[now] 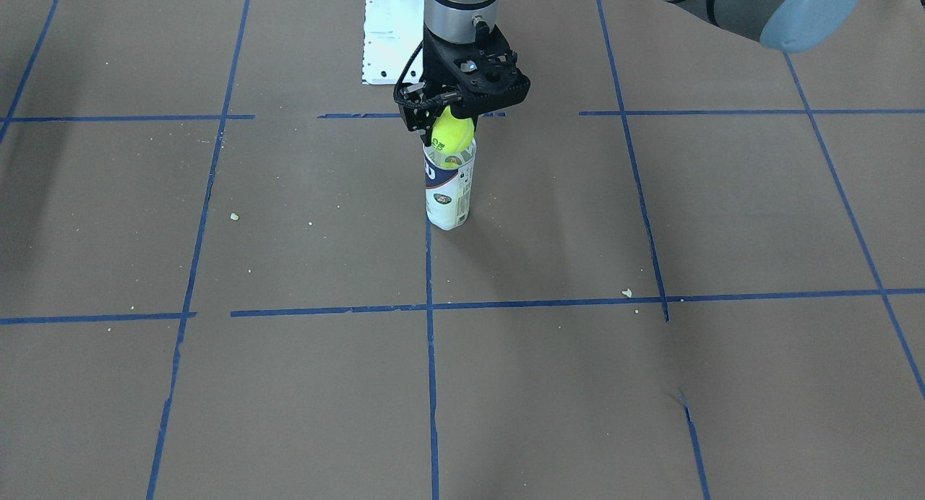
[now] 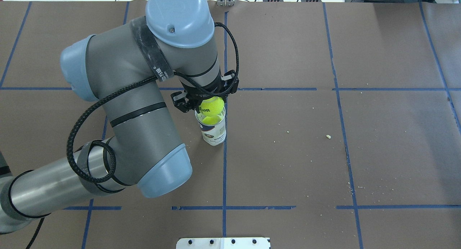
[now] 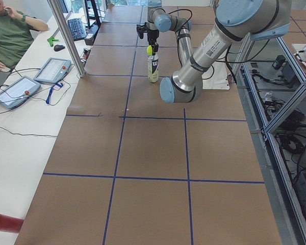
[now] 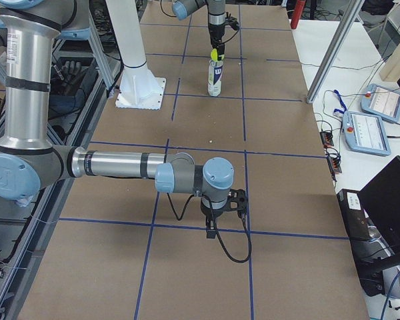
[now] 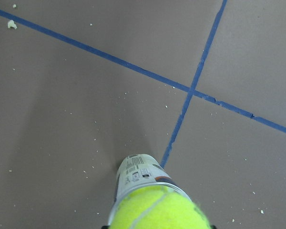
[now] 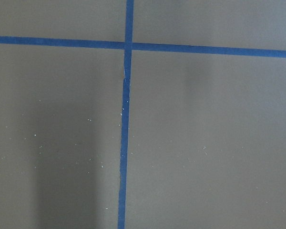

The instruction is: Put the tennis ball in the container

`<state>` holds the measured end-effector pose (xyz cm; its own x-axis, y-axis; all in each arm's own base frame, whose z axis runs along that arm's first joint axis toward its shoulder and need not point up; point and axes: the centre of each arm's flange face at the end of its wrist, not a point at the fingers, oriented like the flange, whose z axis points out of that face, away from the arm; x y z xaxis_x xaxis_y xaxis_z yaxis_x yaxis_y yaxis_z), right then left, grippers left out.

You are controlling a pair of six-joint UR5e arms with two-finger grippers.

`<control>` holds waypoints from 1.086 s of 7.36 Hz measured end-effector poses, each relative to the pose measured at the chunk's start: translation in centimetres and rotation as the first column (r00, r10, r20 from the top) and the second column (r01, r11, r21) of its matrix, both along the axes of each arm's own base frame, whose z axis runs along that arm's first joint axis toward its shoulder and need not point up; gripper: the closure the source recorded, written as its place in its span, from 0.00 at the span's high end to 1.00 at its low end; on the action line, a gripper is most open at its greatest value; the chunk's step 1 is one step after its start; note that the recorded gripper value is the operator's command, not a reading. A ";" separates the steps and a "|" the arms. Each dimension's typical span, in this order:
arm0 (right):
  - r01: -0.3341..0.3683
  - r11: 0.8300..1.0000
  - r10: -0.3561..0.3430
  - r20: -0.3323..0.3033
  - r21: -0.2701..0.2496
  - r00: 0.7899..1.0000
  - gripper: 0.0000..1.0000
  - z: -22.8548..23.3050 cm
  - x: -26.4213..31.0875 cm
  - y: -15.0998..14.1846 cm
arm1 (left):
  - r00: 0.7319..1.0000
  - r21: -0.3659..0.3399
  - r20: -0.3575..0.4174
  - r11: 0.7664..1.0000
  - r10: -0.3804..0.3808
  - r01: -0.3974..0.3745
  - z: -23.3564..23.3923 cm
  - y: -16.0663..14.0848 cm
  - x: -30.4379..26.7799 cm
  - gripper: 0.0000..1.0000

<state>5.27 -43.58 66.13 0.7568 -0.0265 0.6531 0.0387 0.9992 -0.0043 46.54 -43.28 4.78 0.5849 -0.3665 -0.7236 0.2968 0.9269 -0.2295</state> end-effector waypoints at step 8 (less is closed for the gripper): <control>0.000 1.000 0.000 0.000 0.001 1.000 1.00 0.0 0.0 0.0 | 0.996 0.152 -0.006 0.985 0.084 -0.082 2.8 1.2 -5.0 1.00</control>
